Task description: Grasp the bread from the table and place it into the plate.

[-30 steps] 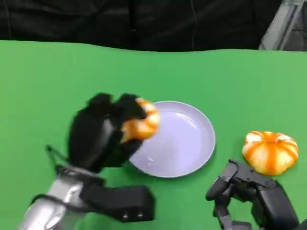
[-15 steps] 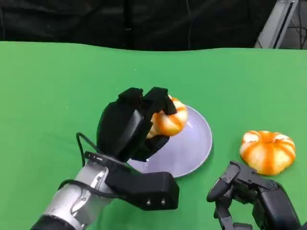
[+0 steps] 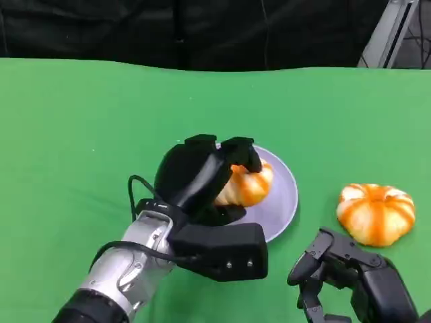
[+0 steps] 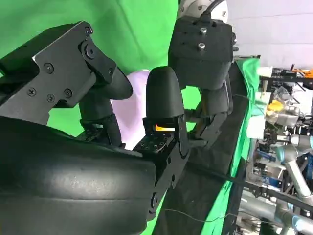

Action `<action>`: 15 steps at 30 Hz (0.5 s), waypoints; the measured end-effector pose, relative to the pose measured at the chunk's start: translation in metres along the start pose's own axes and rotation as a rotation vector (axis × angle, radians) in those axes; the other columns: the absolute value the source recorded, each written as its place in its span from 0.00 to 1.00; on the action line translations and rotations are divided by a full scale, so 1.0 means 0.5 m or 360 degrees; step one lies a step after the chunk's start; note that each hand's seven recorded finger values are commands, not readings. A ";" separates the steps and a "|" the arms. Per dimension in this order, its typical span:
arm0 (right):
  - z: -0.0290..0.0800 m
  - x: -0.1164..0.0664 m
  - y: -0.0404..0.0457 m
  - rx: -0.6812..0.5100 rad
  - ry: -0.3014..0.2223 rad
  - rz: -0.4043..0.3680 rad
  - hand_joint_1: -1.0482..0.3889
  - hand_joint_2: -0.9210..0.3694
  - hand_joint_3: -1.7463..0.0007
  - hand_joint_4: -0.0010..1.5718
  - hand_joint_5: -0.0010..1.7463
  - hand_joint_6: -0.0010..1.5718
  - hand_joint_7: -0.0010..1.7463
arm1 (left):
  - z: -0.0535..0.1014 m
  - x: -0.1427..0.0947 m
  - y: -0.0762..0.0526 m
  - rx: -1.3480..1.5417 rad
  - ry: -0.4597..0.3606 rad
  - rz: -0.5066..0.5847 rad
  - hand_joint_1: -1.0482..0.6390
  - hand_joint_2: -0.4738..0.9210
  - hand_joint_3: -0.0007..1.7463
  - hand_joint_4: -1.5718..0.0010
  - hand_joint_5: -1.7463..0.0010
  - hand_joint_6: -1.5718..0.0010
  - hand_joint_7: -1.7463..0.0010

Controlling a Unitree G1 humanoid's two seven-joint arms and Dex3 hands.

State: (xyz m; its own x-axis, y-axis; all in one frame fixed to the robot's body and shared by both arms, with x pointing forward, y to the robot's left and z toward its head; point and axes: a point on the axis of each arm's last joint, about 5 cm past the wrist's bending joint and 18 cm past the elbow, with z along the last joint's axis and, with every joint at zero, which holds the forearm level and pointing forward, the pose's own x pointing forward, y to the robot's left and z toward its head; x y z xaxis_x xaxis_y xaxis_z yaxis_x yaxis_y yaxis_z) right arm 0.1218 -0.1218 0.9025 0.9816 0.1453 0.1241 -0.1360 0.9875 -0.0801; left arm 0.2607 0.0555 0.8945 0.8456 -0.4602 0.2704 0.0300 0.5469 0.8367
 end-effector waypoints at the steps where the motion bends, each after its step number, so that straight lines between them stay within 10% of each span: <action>1: 0.000 0.000 0.000 0.0000 0.0001 -0.0001 0.77 0.37 0.26 0.43 0.96 0.45 0.81 | 0.000 0.000 0.000 0.0001 0.0003 0.0000 0.48 0.78 0.47 0.56 0.13 0.51 0.47; 4: 0.000 0.000 0.000 0.0000 0.0002 -0.0002 0.77 0.37 0.26 0.43 0.96 0.45 0.81 | -0.001 0.000 0.000 0.0004 0.0011 0.0000 0.48 0.78 0.47 0.56 0.13 0.51 0.47; 5: 0.000 0.000 0.000 0.0000 0.0002 -0.0002 0.77 0.37 0.26 0.44 0.96 0.45 0.81 | -0.001 0.000 0.000 0.0004 0.0011 0.0000 0.25 0.91 0.37 0.82 0.63 0.80 0.76; 7: 0.000 0.001 0.001 0.0001 0.0001 0.0001 0.76 0.37 0.26 0.44 0.96 0.45 0.81 | -0.002 0.004 0.005 0.0065 0.0051 -0.0187 0.13 0.98 0.32 0.95 0.90 0.95 0.92; 11: 0.000 0.001 0.002 0.0003 -0.0001 0.0004 0.77 0.38 0.26 0.44 0.96 0.45 0.81 | -0.012 0.000 0.013 0.0226 0.0226 -0.0703 0.07 1.00 0.30 1.00 1.00 1.00 0.98; 15: 0.000 0.002 0.001 -0.0001 -0.0002 0.0002 0.77 0.38 0.26 0.45 0.97 0.46 0.81 | -0.012 0.003 0.036 0.0274 0.0281 -0.0808 0.06 1.00 0.30 1.00 1.00 1.00 1.00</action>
State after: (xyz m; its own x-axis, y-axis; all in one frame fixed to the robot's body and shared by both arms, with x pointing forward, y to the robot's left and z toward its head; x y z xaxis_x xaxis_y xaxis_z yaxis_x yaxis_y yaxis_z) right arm 0.1226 -0.1212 0.9026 0.9812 0.1467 0.1253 -0.1373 0.9872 -0.0807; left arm 0.2656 0.0688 0.9073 0.8245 -0.5036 -0.2580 0.3817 0.1585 0.9106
